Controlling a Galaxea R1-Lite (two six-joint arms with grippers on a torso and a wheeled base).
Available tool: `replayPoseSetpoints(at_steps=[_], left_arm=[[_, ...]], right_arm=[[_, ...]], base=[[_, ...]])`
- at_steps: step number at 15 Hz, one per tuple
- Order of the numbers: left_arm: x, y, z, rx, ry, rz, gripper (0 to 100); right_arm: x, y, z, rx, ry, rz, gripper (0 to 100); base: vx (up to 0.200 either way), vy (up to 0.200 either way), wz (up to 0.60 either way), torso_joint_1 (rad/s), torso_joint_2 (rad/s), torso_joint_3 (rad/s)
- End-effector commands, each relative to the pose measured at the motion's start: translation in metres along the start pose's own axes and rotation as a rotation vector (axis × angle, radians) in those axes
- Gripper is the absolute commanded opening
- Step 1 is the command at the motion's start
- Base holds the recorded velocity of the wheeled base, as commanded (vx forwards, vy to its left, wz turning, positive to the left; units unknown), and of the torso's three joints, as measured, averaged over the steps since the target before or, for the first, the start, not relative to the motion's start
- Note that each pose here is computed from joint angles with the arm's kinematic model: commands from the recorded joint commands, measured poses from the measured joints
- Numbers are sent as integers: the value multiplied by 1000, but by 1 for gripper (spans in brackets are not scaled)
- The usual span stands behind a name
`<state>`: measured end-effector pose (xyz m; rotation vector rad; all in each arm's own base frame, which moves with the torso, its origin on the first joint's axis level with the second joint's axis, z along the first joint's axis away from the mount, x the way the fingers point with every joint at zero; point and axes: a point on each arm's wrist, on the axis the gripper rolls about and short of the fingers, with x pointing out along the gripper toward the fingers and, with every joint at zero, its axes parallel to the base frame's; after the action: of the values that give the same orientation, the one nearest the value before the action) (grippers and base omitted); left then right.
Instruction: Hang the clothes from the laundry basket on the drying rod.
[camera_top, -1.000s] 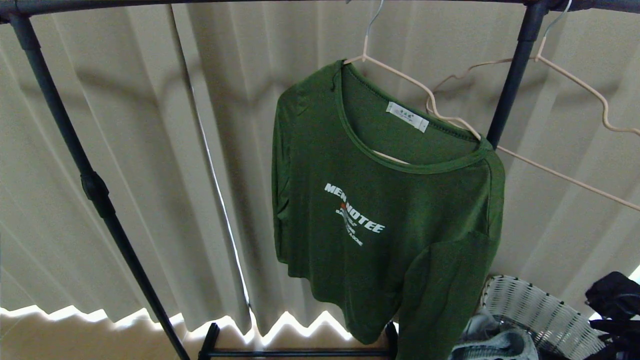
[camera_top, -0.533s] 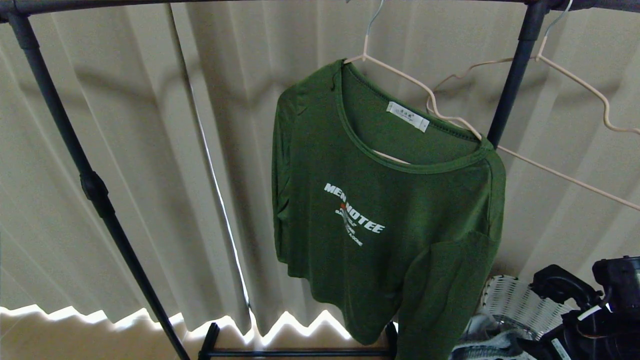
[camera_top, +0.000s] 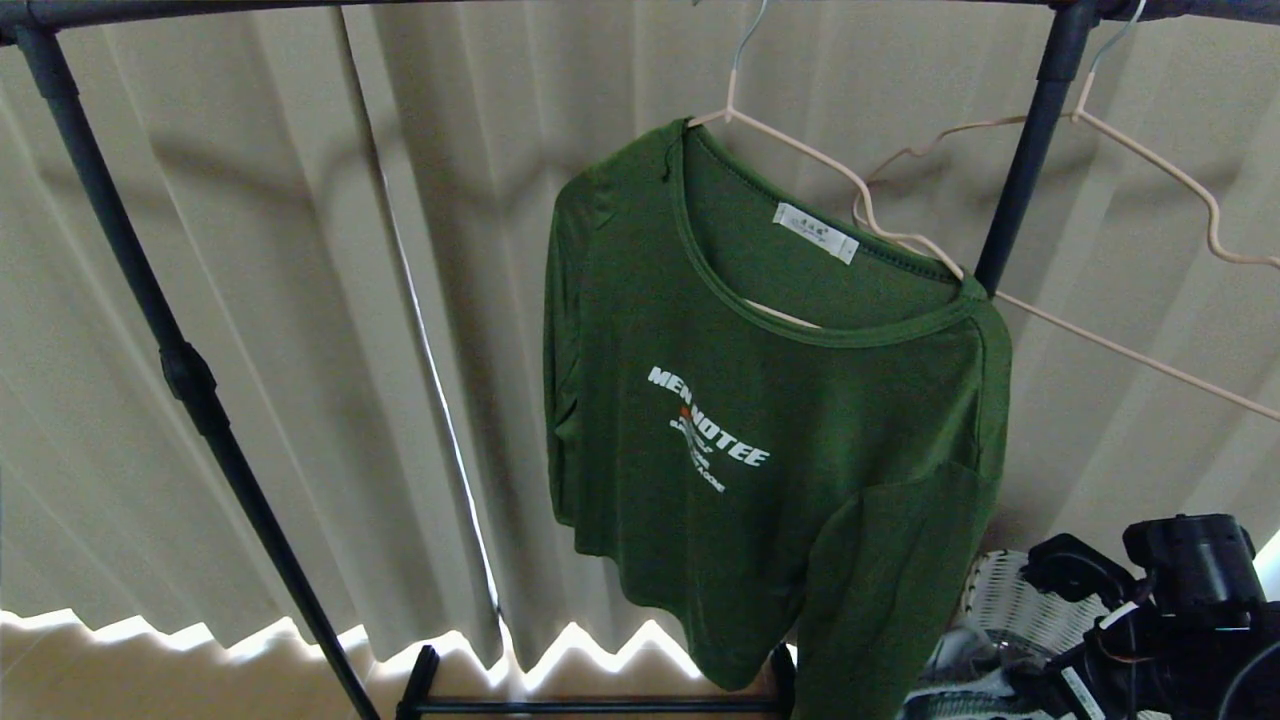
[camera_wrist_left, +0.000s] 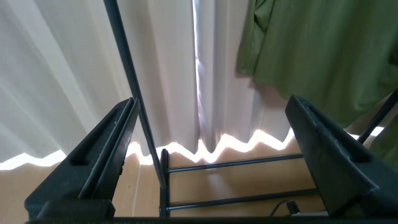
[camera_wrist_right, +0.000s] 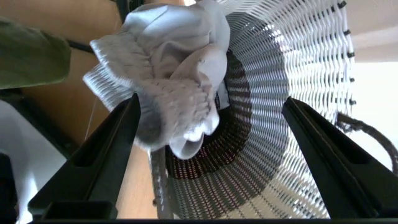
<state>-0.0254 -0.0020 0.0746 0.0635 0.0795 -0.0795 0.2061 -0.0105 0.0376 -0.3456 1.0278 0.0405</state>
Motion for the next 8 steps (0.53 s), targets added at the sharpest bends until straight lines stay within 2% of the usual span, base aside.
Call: replayPoseSetpoints(at_steps=[1, 4, 5, 8], left_arm=[[0, 0, 0, -1, 1, 0, 100], [0, 0, 0, -4, 1, 0, 100], [0, 0, 0, -4, 1, 0, 100], [0, 0, 0, -4, -1, 0, 100]], right_arm=[[10, 0, -3, 0, 45, 4, 100], [18, 0, -1, 5, 31, -48, 100], [19, 0, -1, 6, 25, -55, 0], [19, 0, -1, 7, 16, -57, 0]], base=[[0, 0, 0, 0, 0, 0], [0, 0, 0, 0, 0, 0], [0, 0, 0, 0, 0, 0], [0, 0, 0, 0, 0, 0]])
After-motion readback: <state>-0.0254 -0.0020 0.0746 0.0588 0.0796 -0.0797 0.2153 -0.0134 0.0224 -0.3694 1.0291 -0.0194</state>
